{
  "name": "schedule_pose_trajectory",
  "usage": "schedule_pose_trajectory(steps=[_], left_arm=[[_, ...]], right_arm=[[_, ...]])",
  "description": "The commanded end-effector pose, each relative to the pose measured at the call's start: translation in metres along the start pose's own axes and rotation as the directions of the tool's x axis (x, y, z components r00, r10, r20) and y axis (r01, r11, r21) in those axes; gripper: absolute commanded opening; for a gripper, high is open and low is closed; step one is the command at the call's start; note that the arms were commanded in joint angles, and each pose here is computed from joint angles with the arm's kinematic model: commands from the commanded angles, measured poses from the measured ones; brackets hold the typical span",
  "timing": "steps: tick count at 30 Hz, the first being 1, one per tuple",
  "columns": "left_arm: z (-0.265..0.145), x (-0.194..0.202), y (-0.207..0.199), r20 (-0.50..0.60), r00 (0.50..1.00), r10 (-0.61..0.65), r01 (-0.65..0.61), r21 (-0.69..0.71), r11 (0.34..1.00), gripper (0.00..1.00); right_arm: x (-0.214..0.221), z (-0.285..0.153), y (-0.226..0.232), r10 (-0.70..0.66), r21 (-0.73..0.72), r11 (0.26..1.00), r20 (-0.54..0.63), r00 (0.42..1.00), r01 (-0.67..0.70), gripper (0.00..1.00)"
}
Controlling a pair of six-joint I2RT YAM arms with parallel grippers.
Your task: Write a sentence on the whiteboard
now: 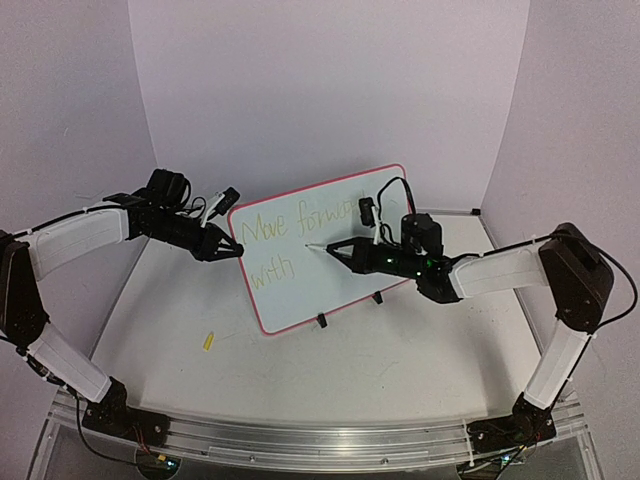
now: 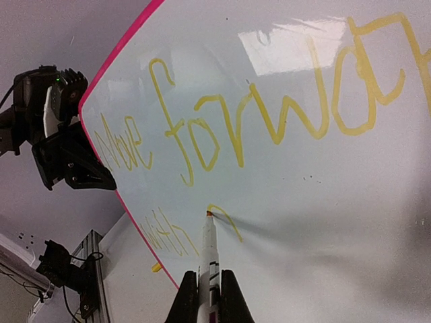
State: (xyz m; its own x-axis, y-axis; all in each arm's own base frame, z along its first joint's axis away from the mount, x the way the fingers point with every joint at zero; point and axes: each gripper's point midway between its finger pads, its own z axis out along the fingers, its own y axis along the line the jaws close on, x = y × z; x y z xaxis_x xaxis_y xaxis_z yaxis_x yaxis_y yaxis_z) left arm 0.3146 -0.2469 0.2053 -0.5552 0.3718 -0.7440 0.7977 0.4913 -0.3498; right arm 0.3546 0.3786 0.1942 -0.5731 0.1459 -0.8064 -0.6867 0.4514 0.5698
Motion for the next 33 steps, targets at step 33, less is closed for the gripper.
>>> schedule_pose_trajectory(steps=[33], left_arm=[[0.019,0.025,0.010,-0.101,0.995,0.014,-0.019,-0.045,0.999,0.00]], right_arm=[[0.018,-0.008,0.015,0.060,-0.033,0.998,0.026,0.998,-0.059,0.00]])
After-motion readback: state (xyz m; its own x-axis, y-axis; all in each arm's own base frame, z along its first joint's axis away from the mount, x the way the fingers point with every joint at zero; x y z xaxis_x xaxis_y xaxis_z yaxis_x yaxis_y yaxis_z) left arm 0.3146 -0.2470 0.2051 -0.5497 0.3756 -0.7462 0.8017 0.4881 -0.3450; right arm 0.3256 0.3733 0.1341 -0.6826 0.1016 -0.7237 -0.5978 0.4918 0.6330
